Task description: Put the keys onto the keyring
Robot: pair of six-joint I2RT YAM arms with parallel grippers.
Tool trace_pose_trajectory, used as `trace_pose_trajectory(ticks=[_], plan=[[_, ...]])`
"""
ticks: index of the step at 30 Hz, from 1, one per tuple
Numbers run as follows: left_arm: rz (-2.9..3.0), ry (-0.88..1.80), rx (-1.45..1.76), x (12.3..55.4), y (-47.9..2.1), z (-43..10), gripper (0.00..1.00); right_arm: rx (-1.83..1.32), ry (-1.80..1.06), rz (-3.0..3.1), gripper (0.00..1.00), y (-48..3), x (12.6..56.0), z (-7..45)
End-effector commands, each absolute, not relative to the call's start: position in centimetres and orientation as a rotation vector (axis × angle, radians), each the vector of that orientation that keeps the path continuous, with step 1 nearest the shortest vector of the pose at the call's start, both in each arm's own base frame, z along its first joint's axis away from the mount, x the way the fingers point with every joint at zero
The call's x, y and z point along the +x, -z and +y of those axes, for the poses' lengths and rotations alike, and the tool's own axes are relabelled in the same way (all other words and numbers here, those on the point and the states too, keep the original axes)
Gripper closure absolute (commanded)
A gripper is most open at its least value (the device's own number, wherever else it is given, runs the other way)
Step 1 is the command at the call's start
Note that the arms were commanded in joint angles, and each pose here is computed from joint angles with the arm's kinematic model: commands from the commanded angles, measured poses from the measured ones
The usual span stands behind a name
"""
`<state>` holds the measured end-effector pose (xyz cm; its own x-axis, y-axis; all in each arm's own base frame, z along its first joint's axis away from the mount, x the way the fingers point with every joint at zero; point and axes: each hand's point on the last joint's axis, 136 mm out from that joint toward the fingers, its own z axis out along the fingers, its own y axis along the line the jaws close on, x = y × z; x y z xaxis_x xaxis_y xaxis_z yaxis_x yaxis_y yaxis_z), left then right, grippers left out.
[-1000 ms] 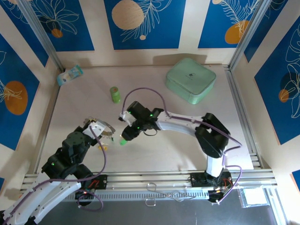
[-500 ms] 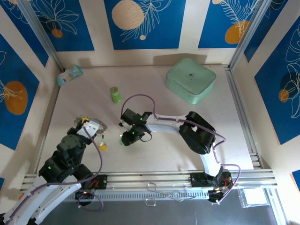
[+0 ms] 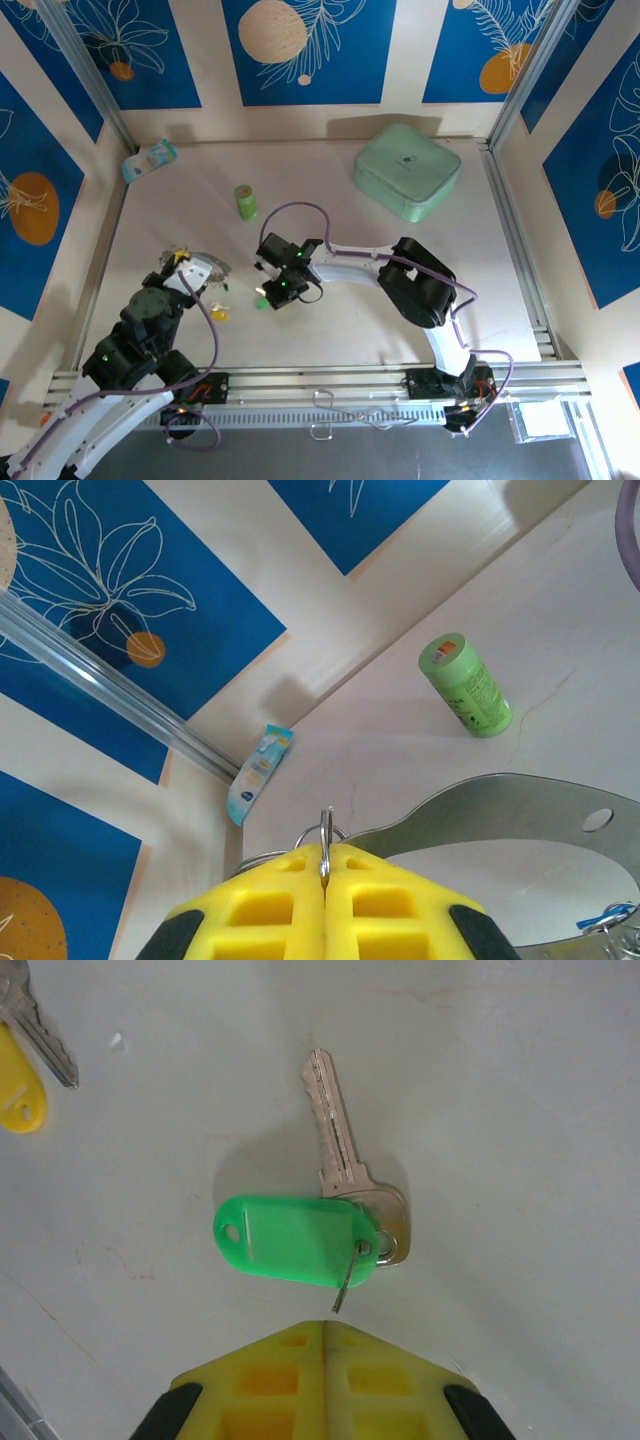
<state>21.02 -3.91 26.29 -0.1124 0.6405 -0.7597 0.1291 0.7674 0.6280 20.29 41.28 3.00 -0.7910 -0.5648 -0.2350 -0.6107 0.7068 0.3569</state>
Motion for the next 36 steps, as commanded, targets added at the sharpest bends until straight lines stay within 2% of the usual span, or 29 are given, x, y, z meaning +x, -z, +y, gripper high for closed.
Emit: trace_pose_trajectory(ticks=[1, 18, 27, 30, 33, 36], plan=[[1.616, -0.479, 0.572, 21.1, -27.6, -3.7, 1.00, -0.965, -0.637, 2.793, 0.98, -4.1, 20.2, 40.5], [1.613, -0.369, 0.666, 20.9, -26.8, -5.8, 1.00, -0.832, -0.569, 2.860, 1.00, -4.2, 18.4, 31.9], [1.618, -0.326, 0.710, 20.8, -26.3, -6.7, 1.00, -0.788, -0.586, 2.866, 1.00, -4.0, 18.6, 31.0], [1.623, -0.323, 0.721, 20.7, -26.1, -6.7, 1.00, -0.781, -0.592, 2.859, 0.91, -4.2, 18.7, 31.0], [1.623, -0.318, 0.723, 20.7, -26.1, -6.8, 1.00, -0.767, -0.608, 2.852, 0.75, -4.6, 18.8, 31.1], [1.624, -0.317, 0.724, 20.7, -26.0, -6.8, 1.00, -0.753, -0.630, 2.839, 0.65, -5.2, 18.7, 31.2]])
